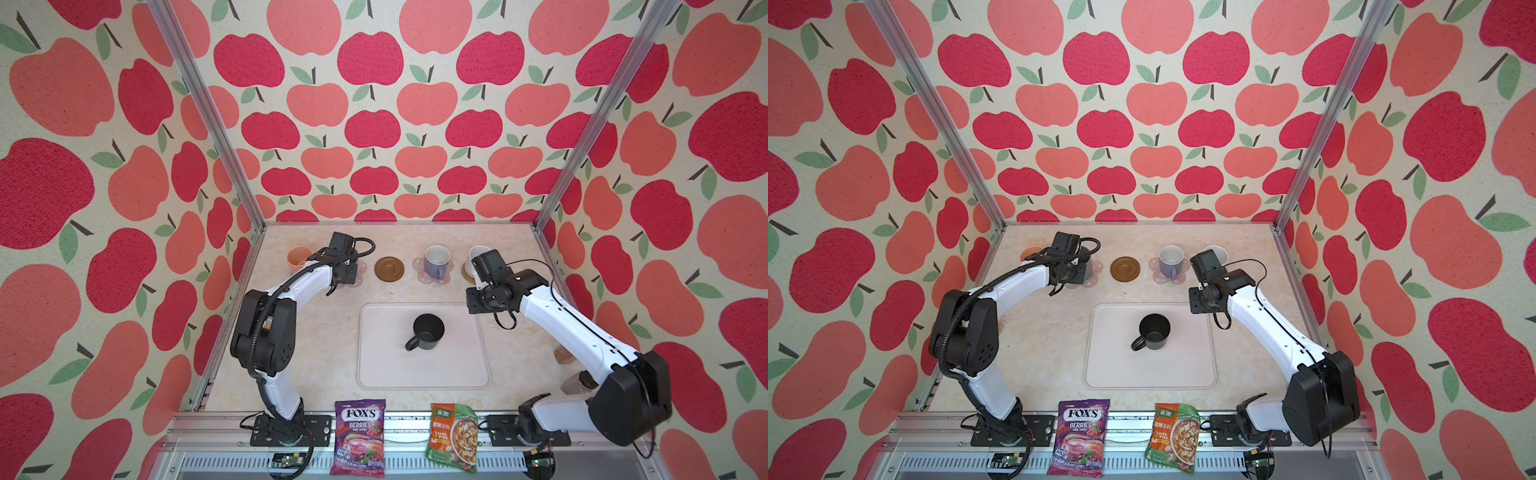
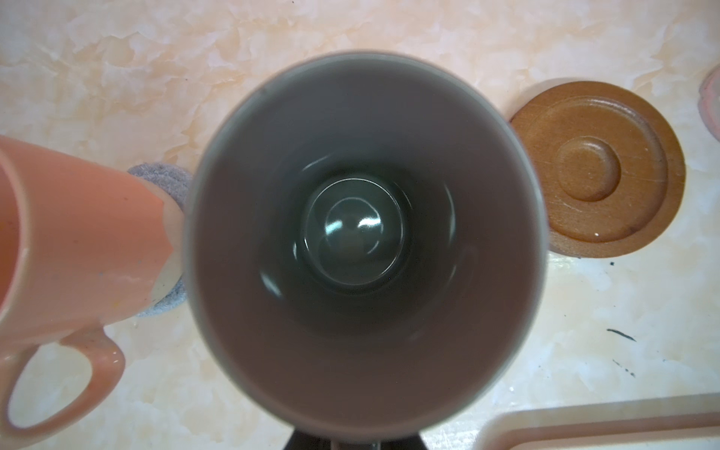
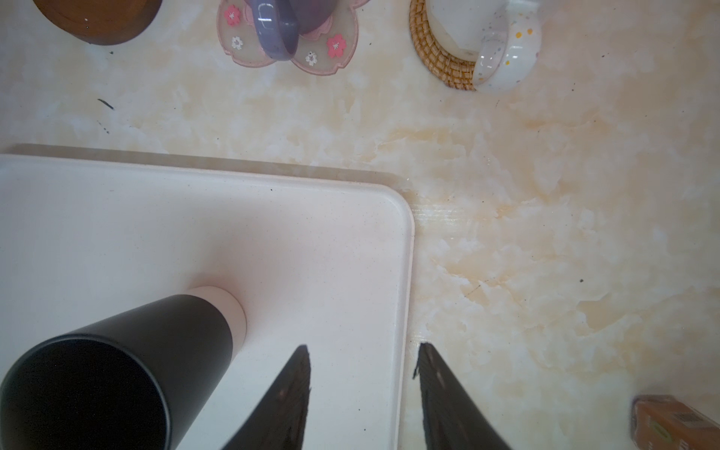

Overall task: Place cups on coasters
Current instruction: Place the cup on the coaster.

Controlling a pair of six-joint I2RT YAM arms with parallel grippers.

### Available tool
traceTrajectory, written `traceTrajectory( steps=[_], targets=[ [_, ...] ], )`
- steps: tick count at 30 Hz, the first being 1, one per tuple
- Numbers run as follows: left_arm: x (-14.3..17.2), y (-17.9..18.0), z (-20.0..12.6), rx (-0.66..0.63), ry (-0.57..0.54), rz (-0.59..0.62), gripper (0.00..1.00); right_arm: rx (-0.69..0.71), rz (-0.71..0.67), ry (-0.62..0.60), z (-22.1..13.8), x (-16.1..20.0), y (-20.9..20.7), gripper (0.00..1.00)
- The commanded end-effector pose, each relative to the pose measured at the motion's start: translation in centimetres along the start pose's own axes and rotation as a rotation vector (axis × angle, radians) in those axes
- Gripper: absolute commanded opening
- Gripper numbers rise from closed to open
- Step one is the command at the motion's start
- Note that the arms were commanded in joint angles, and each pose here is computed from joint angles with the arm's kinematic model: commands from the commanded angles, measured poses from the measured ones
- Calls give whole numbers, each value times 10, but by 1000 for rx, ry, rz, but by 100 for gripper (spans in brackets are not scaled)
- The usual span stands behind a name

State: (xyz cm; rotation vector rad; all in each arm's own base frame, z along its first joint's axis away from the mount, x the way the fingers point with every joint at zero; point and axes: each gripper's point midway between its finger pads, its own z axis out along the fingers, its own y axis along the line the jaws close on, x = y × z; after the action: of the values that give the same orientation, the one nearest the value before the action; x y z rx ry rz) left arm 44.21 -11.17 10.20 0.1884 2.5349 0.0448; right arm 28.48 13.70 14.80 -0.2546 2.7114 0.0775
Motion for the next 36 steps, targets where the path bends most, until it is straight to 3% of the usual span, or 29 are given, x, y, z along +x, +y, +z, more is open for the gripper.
traceTrajectory(
  steps=[1,13,36],
  targets=[
    [-51,1,-14,18,-164,-20,0,18,-26,9,-5,-2,-2,48],
    [-55,5,-2,14,-158,-19,0,23,-20,14,-6,-2,-2,48],
    [-48,8,-10,-3,-134,-163,0,1,-13,15,-3,0,1,48]
  ],
)
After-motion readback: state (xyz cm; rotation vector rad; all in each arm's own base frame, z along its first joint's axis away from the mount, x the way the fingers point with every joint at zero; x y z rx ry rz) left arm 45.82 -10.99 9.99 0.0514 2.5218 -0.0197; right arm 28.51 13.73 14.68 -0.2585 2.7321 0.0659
